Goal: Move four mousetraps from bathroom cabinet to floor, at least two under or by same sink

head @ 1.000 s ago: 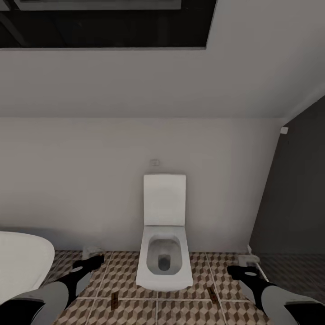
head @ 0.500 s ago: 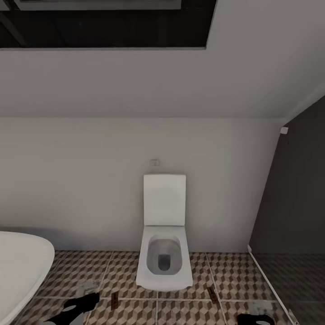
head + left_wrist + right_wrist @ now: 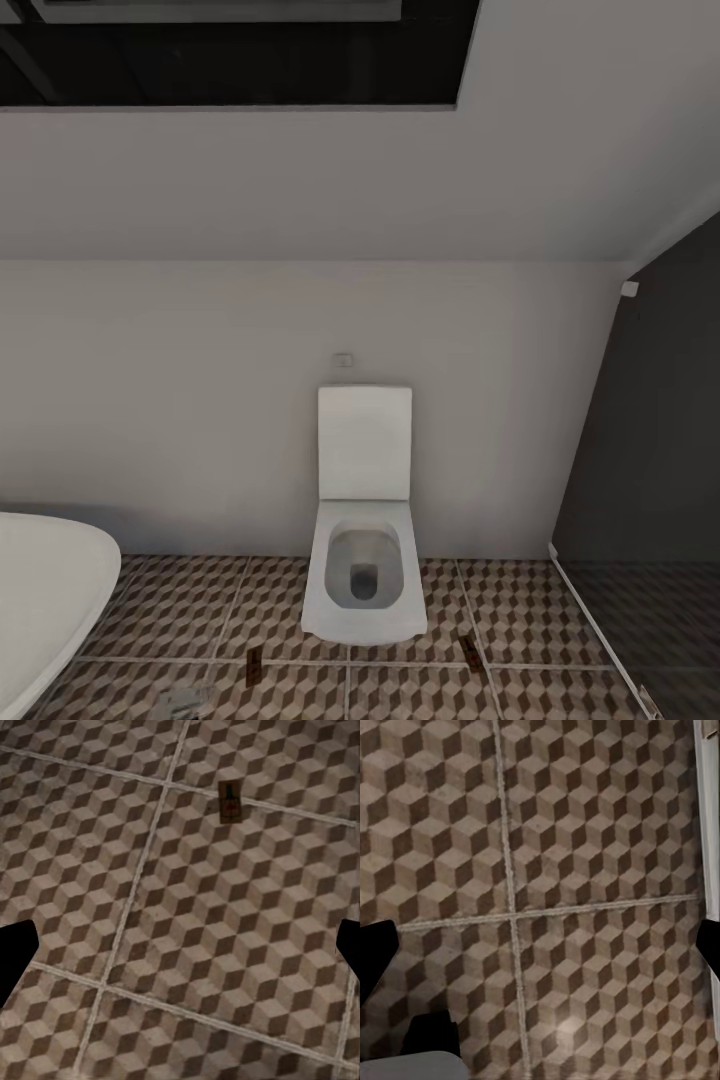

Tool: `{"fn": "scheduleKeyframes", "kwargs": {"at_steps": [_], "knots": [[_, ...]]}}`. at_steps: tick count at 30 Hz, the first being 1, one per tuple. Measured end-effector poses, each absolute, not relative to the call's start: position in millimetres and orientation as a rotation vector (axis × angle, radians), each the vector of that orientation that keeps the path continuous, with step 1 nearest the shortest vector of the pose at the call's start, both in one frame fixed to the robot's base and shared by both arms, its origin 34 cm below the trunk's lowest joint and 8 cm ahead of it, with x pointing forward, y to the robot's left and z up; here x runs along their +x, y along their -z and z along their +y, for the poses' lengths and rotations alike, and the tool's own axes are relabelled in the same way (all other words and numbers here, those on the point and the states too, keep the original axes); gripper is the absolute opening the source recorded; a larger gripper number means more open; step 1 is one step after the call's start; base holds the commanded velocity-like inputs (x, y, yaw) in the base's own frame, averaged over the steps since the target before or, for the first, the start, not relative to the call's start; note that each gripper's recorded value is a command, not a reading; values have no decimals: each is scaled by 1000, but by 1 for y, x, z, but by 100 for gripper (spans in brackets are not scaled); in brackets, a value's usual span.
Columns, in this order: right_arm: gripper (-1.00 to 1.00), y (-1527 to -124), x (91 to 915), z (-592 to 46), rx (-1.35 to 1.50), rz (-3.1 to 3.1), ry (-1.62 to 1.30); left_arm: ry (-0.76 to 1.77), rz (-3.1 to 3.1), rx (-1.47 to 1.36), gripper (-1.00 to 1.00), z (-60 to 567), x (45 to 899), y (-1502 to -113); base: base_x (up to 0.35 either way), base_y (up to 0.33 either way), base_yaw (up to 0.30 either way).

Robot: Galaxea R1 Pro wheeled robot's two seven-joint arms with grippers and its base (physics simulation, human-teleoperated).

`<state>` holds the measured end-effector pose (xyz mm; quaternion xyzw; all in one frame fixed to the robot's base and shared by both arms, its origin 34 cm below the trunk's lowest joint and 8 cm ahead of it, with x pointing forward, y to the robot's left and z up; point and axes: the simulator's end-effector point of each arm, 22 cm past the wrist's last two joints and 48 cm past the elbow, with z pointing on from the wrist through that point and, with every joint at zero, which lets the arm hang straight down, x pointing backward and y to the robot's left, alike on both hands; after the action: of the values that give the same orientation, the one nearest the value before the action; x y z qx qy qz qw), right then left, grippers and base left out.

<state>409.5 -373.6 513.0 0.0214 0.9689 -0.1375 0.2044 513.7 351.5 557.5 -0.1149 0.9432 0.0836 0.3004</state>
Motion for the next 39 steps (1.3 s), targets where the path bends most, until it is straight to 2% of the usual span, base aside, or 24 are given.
{"fn": "scheduleKeyframes", "kwargs": {"at_steps": [12,18,39], "knots": [[100,-480,312,-348,32,2840,353,-208,2679,-296,100,331,430,-514,0,0,0],[100,-473,287,-334,26,2878,330,-192,2726,-292,100,319,401,-501,0,0,0],[100,-469,270,-328,20,2902,324,-204,2758,-295,100,321,375,-493,0,0,0]]}}
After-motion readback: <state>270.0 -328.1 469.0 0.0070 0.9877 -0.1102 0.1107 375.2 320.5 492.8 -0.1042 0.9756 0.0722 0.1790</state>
